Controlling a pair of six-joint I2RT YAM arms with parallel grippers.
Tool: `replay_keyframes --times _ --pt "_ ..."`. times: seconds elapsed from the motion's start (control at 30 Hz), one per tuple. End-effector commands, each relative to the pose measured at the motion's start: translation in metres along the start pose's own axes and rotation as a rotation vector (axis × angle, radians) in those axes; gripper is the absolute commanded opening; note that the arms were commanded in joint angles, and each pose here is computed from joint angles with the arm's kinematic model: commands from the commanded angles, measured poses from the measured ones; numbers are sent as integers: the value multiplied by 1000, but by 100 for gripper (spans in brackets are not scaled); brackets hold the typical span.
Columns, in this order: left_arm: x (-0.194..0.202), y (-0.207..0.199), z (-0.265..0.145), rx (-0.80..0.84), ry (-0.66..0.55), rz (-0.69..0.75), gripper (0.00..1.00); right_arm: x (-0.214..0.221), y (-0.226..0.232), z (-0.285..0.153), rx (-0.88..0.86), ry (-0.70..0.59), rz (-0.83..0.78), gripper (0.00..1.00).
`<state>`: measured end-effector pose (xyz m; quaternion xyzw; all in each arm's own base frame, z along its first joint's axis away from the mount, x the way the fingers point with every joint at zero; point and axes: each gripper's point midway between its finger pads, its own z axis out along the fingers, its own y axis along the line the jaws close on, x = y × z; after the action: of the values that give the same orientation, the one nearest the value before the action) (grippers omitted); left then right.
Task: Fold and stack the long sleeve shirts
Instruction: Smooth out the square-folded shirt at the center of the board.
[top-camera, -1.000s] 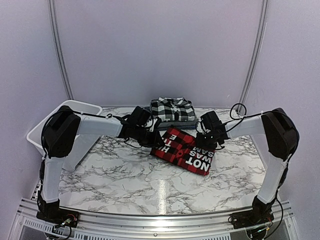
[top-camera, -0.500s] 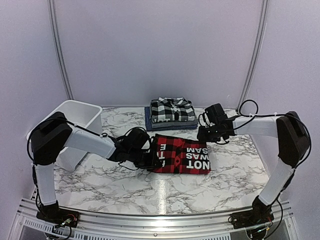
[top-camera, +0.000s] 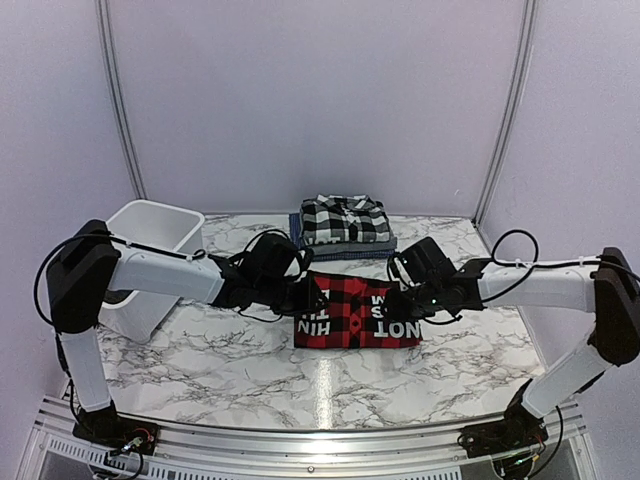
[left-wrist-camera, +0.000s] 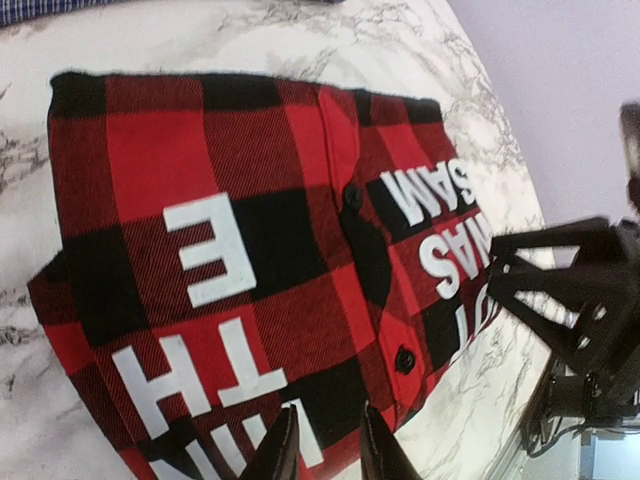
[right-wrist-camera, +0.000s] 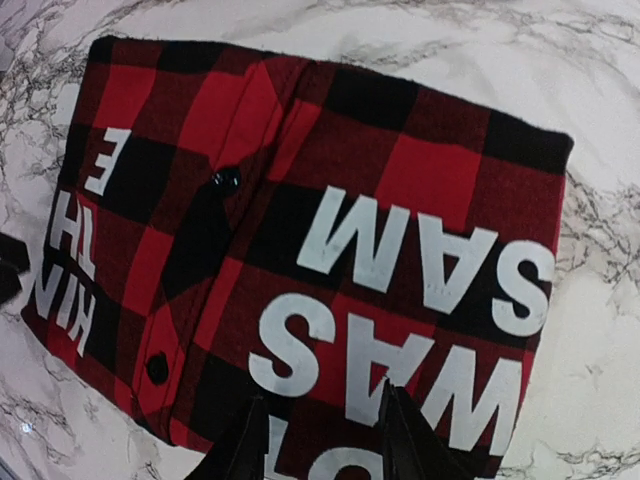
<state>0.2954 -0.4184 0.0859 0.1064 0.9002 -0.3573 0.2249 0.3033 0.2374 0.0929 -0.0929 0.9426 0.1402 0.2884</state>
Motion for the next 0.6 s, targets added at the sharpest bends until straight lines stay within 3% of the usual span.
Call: replay_keyframes --times 0.0,0.3,0.57 --pt "-27 6 9 -17 -26 4 24 30 -9 -3 11 49 62 35" --pt "-44 56 37 -82 -20 -47 24 68 -25 17 42 112 85 34" --pt "-53 76 23 -110 -46 -71 24 36 -20 -6 48 37 65 39"
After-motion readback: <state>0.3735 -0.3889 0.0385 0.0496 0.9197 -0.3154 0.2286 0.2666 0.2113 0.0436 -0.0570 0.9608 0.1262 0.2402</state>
